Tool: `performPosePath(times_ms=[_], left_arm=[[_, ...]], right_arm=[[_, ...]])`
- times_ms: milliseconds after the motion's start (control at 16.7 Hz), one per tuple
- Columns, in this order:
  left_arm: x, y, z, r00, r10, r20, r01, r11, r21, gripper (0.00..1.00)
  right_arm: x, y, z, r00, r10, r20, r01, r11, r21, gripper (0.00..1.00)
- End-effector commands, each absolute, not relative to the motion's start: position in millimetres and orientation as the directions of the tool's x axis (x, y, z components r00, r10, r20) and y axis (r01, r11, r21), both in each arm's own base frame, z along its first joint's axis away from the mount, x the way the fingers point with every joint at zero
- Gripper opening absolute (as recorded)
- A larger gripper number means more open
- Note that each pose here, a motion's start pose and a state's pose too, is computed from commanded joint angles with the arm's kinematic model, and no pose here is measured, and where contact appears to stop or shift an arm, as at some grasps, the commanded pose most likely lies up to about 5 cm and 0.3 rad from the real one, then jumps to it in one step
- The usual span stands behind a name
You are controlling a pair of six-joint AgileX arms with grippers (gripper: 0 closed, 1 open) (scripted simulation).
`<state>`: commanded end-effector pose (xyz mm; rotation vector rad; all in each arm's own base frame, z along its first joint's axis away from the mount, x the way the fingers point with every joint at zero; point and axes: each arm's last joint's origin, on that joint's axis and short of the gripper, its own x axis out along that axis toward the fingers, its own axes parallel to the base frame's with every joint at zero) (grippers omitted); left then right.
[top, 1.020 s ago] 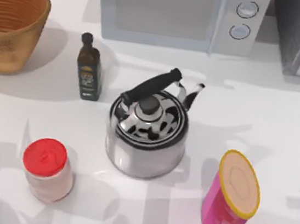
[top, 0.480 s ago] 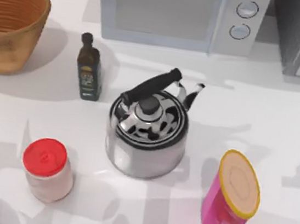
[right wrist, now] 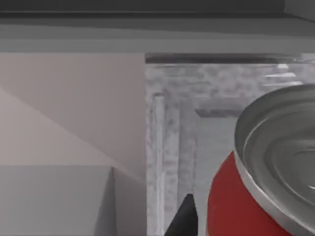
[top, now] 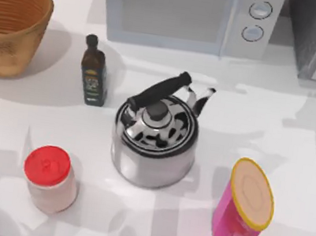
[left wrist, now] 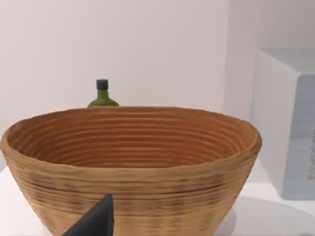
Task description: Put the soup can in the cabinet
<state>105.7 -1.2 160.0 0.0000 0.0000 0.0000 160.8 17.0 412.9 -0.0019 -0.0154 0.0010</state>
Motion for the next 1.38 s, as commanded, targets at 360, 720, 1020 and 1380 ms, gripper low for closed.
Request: performPosePath(times_ms=[360, 720, 1020, 1380], left_arm=[[105.7, -1.2, 160.0, 1.0, 0.0, 0.0, 0.0, 1.0, 0.0, 1.0], [105.7, -1.2, 160.0, 1.0, 0.0, 0.0, 0.0, 1.0, 0.0, 1.0], [105.7, -1.2, 160.0, 1.0, 0.0, 0.0, 0.0, 1.0, 0.0, 1.0], [105.7, -1.2, 160.0, 1.0, 0.0, 0.0, 0.0, 1.0, 0.0, 1.0]], right_arm=[[222.2, 36.2, 486.5, 1.0, 0.006, 0.006, -0.006, 1.0, 0.0, 0.0], [255.9, 47.5, 510.4, 1.0, 0.002, 0.0, -0.002, 1.0, 0.002, 0.0], [256.0, 46.5, 510.1, 1.0, -0.001, 0.0, 0.001, 1.0, 0.004, 0.0], [282.4, 50.9, 524.1, 1.0, 0.011, 0.0, -0.011, 1.0, 0.002, 0.0]])
